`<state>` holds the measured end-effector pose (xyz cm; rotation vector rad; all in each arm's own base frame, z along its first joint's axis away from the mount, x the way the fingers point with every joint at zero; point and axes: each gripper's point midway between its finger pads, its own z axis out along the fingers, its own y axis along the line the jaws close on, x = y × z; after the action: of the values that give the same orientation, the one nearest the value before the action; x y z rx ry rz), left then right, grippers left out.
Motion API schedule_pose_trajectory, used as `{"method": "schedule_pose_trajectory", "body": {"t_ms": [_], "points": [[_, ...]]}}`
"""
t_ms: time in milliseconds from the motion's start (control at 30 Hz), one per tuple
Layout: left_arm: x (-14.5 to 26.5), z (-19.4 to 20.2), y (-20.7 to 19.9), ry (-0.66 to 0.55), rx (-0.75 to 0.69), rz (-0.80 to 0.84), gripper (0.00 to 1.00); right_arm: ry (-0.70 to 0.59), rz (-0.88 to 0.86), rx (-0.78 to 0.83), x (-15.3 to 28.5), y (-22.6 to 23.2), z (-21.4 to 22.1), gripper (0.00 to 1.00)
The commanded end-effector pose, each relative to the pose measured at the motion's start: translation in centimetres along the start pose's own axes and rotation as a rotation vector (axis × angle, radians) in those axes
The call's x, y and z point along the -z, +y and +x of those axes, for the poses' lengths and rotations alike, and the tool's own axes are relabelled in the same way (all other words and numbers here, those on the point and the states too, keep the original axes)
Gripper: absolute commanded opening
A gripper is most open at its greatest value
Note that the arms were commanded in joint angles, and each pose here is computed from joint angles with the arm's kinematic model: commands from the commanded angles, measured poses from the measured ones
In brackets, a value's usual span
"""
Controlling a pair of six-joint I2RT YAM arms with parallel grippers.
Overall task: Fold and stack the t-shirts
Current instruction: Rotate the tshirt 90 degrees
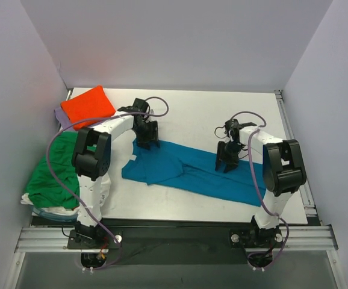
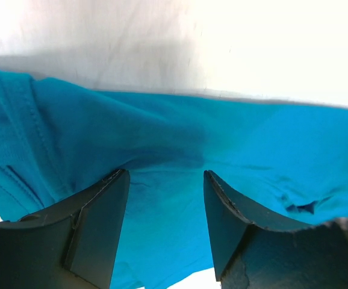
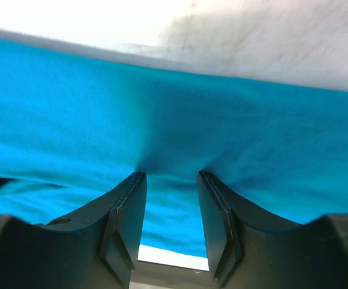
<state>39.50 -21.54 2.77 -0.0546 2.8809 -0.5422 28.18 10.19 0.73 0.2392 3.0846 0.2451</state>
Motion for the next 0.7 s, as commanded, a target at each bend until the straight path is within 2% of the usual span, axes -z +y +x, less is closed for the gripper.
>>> {"method": "schedule_pose_trajectory", "body": {"t_ms": [0,233,433,600,633,667], "points": [[-1.1,-2.4,2.2,-0.01,-0.072,-0.081,0.63,0.126,0.012,-0.073,-1.0,-0.5,3.9,0.4],[-0.1,-7.6,-0.2,-0.095,-0.153,-0.053,0.63,0.104,-0.042,-0.077,0.6,0.9,4.9,0.4],[4.4,-10.7,-4.3,-0.211,-0.166,0.002,0.64,0.016,-0.065,-0.032,4.1,1.5,3.5,0.41],[6.5,-8.3,-5.9,-0.203,-0.143,0.027,0.64,0.03,-0.01,-0.009,4.2,0.1,4.0,0.41],[6.4,-5.9,-5.8,-0.16,-0.129,0.03,0.64,0.034,0.006,-0.014,4.0,-0.3,4.1,0.41],[6.2,-5.3,-6.1,-0.16,-0.125,0.046,0.64,0.039,0.013,-0.017,3.8,-0.6,4.3,0.41]]}}
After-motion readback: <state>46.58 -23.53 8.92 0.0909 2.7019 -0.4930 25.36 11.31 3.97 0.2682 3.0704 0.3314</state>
